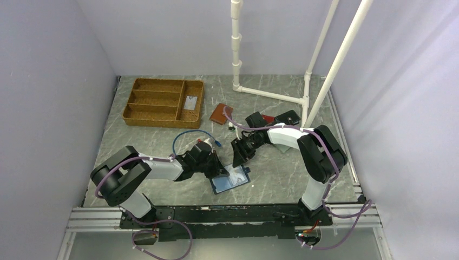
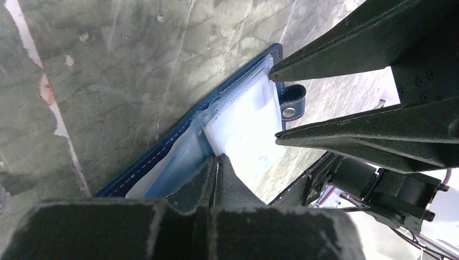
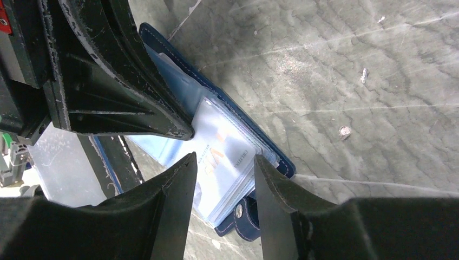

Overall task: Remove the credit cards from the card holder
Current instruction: Remove the credit card from the card holder.

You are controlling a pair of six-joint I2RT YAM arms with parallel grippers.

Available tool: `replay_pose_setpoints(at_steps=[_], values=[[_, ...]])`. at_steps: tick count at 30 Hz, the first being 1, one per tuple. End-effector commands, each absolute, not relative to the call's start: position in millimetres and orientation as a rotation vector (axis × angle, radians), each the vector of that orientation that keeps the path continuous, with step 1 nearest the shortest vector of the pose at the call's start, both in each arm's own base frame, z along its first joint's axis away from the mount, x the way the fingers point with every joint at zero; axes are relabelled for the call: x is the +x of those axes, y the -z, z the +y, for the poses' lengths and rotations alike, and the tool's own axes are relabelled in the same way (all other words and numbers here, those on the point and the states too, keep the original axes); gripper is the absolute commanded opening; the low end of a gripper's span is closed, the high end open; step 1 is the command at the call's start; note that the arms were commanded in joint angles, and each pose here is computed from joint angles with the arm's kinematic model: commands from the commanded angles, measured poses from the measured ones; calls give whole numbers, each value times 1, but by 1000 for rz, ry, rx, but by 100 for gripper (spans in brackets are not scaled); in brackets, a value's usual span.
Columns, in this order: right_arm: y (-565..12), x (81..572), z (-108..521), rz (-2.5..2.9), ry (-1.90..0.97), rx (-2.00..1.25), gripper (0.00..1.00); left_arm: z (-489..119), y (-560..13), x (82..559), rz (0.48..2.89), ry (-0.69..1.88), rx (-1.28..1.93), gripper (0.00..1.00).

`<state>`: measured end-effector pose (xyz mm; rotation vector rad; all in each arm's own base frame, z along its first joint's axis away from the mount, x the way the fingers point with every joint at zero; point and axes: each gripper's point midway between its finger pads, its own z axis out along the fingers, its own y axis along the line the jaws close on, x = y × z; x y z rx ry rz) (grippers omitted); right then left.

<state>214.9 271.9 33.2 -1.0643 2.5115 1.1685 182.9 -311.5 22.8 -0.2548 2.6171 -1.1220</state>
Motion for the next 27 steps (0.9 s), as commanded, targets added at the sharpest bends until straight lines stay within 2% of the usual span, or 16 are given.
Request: replay_pose_setpoints(at_steps=[1, 12, 27], values=[[-34, 223, 276, 2485, -1114, -1106, 47, -302, -3, 184, 2654, 1008, -283, 0], [-33, 226, 274, 2485, -1074, -1121, 52, -294, 2, 184, 2645, 977, -319, 0], [-28, 231, 269, 2502, -979, -1134, 53, -295, 0, 184, 2633, 994, -317, 0]])
